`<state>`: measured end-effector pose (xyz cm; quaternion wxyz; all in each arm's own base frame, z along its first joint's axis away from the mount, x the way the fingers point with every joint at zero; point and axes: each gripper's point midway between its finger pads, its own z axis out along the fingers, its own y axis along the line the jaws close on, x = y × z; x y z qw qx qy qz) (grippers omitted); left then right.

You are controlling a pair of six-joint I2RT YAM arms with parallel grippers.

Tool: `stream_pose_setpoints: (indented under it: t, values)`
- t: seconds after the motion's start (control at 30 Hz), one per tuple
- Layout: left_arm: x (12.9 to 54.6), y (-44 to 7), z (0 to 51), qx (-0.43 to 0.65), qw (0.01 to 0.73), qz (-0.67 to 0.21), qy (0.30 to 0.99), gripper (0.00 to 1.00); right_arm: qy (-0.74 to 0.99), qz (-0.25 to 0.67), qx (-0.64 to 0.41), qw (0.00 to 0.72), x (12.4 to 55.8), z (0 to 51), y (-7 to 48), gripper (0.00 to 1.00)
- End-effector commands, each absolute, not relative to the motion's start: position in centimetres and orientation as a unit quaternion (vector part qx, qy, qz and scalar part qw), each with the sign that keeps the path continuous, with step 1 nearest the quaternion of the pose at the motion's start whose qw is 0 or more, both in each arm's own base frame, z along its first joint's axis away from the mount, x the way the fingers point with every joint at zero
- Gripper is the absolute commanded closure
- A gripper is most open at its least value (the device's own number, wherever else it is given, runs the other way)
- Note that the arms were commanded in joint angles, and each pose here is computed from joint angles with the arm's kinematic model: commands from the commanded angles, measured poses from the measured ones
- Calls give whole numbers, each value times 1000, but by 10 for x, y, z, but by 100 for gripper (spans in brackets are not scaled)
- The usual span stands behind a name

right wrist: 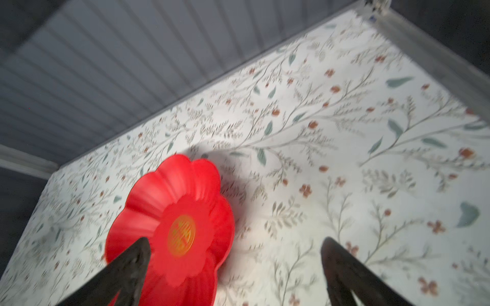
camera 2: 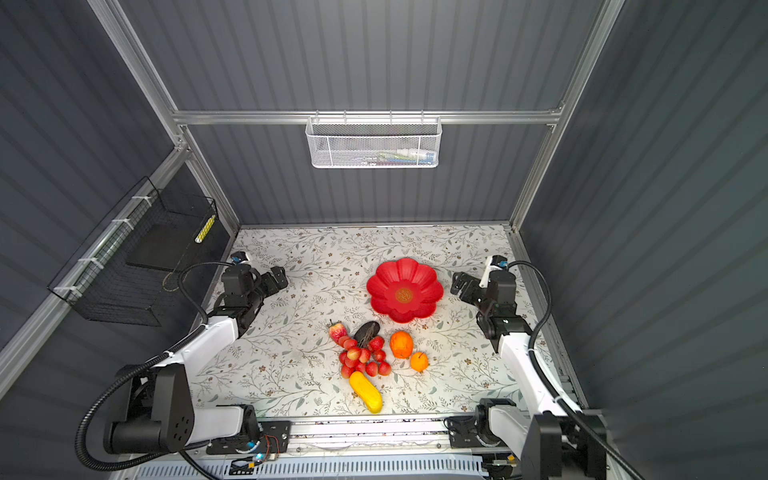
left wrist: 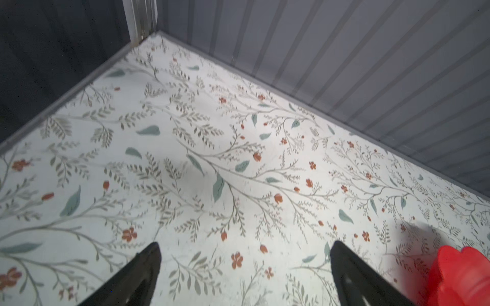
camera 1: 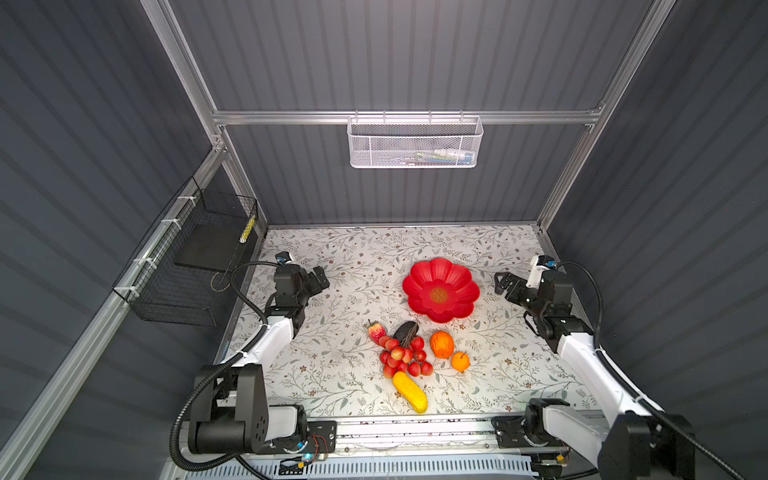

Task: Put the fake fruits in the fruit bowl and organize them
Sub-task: 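Reach the right gripper to the small tangerine and grasp it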

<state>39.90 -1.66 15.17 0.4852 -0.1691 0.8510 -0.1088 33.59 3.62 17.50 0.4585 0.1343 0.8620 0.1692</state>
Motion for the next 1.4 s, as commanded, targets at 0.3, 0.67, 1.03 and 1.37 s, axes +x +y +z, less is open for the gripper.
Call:
stream_pose_setpoints:
  t: [0.3,0.67,1.03,1.37]
  values:
    - [381,-33,156,-186,463,-169,850,0,948,207,67,232,195,90,121,6]
    - [376,-36,159,-190,466,-184,844,0,965,186,25,181,169,54,151,13]
    - [378,-37,155,-196,458,-188,847,0,974,133,12,183,188,39,160,30]
    - [379,-37,150,-199,451,-188,850,0,980,98,10,173,186,29,150,60]
